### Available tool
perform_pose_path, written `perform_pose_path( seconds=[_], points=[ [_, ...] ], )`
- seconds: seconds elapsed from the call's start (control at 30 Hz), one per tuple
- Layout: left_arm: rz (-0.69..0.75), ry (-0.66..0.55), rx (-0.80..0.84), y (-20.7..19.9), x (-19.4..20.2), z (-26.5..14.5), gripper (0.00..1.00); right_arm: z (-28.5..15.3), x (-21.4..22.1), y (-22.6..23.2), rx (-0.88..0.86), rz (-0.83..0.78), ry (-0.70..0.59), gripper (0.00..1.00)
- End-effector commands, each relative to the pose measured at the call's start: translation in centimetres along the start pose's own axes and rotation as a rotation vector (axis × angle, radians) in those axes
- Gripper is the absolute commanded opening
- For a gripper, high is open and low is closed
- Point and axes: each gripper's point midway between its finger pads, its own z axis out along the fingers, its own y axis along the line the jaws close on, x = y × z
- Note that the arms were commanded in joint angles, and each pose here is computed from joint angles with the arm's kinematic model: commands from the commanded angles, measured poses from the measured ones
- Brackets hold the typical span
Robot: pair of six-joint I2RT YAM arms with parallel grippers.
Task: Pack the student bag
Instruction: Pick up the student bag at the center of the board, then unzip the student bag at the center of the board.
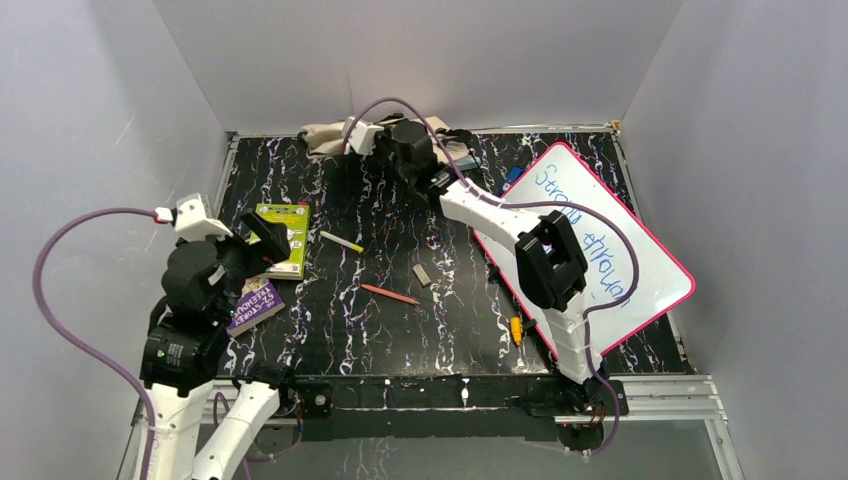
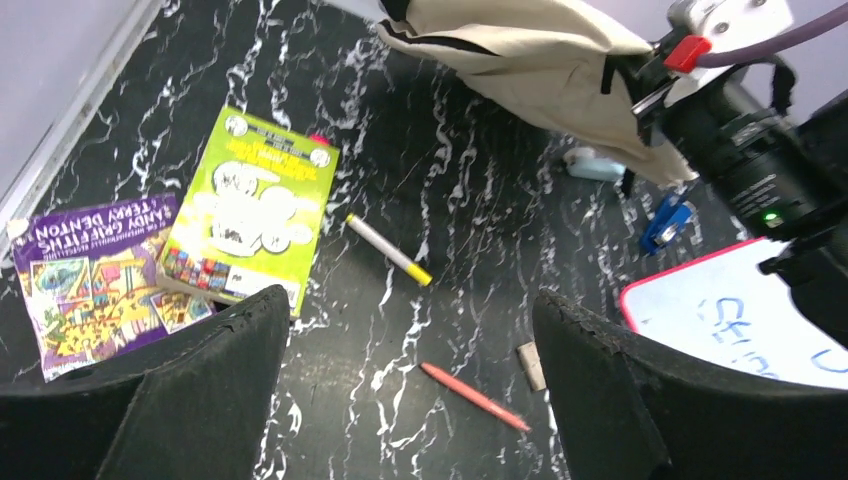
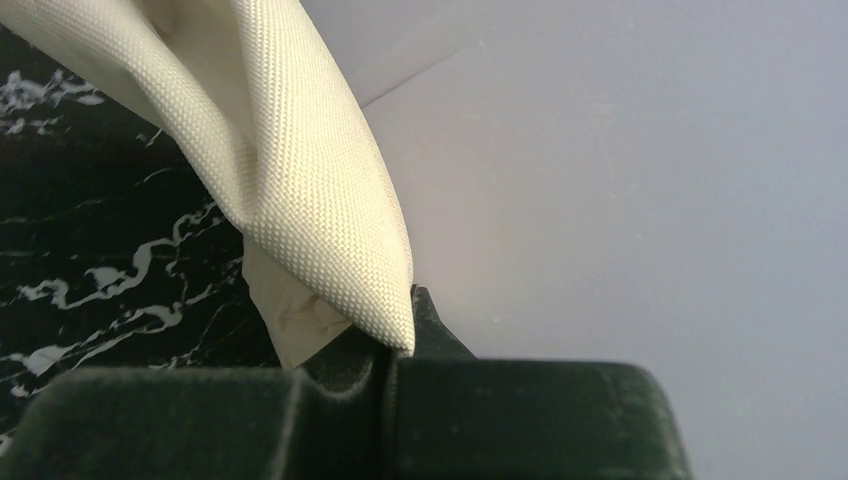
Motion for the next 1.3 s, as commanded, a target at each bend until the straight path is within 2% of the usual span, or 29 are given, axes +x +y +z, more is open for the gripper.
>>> perform_pose_path(
  seconds=[0.0, 0.27, 0.43, 0.57, 0.77, 1.03, 1.27],
  points=[
    [0.018, -0.008, 0.01, -1.0, -3.0, -1.3, 0.88, -4.7, -10.2, -13.7, 0.275, 0.139, -0.238, 0.0],
    [0.031, -0.007, 0.014, -1.8, -5.6, -3.0, 0.89, -11.1, -16.6, -20.9, 0.327, 0.289, -0.397, 0.0],
    [0.101, -0.007, 0.056, -3.5, -8.6, -3.6, 0.89, -16.5, -19.7, -23.1, 0.266, 0.398, -0.492, 0.0],
    [0.149, -0.047, 0.172, -6.6, -12.2, -5.0, 0.9, -20.3, -20.4, -23.5, 0.222, 0.491, -0.508, 0.0],
    [0.27, -0.099, 0.481, -12.6, -15.3, -8.1, 0.9, -26.0, -20.3, -22.0, 0.116, 0.6, -0.537, 0.0],
    [0.454, -0.043, 0.83, -17.1, -12.9, -10.8, 0.9, -32.8, -20.6, -20.0, -0.025, 0.69, -0.573, 0.0],
    [0.525, -0.018, 0.913, -17.6, -11.4, -10.9, 0.89, -36.5, -21.2, -18.9, -0.104, 0.729, -0.62, 0.0]
  ],
)
